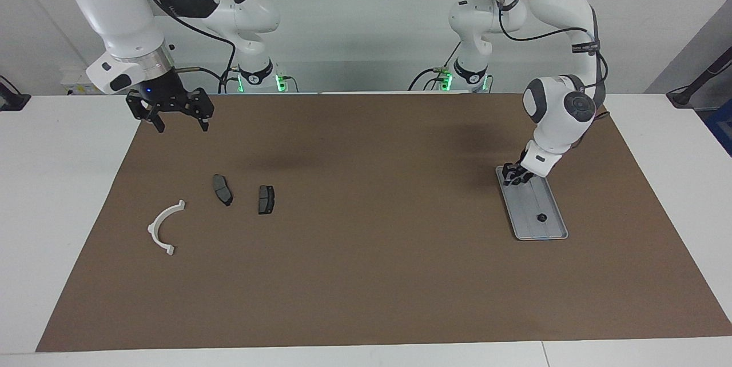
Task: Place bearing gear from tray to pile
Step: 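Close the left gripper on the black gear and lift it, then carry the gear with the left gripper to mid-table and release it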
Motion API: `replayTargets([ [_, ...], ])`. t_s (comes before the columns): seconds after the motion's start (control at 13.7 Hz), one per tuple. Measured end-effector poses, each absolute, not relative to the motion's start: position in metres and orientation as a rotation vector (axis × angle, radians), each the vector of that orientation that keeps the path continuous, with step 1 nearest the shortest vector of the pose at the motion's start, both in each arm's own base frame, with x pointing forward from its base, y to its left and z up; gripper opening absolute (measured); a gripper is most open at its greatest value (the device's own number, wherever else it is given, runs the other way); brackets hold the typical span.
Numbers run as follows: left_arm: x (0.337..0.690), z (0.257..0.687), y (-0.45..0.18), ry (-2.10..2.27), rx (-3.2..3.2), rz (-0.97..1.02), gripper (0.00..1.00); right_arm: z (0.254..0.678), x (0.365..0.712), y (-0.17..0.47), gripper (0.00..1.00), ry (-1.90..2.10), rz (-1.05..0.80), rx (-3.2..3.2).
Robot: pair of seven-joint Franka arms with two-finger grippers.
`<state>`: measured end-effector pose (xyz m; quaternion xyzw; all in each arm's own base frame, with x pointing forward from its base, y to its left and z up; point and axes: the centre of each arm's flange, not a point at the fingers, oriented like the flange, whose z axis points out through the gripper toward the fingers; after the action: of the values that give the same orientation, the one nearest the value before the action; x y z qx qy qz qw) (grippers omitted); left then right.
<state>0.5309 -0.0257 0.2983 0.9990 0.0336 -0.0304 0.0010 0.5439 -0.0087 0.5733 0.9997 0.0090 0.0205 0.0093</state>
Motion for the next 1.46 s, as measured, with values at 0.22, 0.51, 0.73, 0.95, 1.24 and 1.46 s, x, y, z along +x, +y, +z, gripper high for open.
replayTargets([
  [0.22, 0.53, 0.298, -0.023, 0.115, 3.137, -0.098, 0.6, 0.572, 0.544, -0.009, 1.0, 0.036, 0.061, 3.122],
  [0.51, 0.531, 0.299, -0.023, 0.115, 3.136, -0.094, 0.45, 0.571, 0.544, -0.01, 1.0, 0.054, 0.058, 3.122],
  [0.73, 0.531, 0.301, -0.023, 0.115, 3.136, -0.092, 0.34, 0.571, 0.543, -0.014, 1.0, 0.08, 0.057, 3.121],
  [0.95, 0.548, 0.328, -0.026, 0.144, 3.135, -0.099, 0.34, 0.571, 0.543, -0.016, 1.0, 0.079, 0.057, 3.121],
  [1.24, 0.569, 0.381, -0.091, 0.257, 3.128, -0.05, 0.34, 0.572, 0.544, -0.016, 1.0, 0.08, 0.066, 3.12],
  [1.46, 0.566, 0.395, -0.165, 0.37, 3.108, -0.002, 0.34, 0.572, 0.544, -0.022, 1.0, 0.088, 0.075, 3.119],
])
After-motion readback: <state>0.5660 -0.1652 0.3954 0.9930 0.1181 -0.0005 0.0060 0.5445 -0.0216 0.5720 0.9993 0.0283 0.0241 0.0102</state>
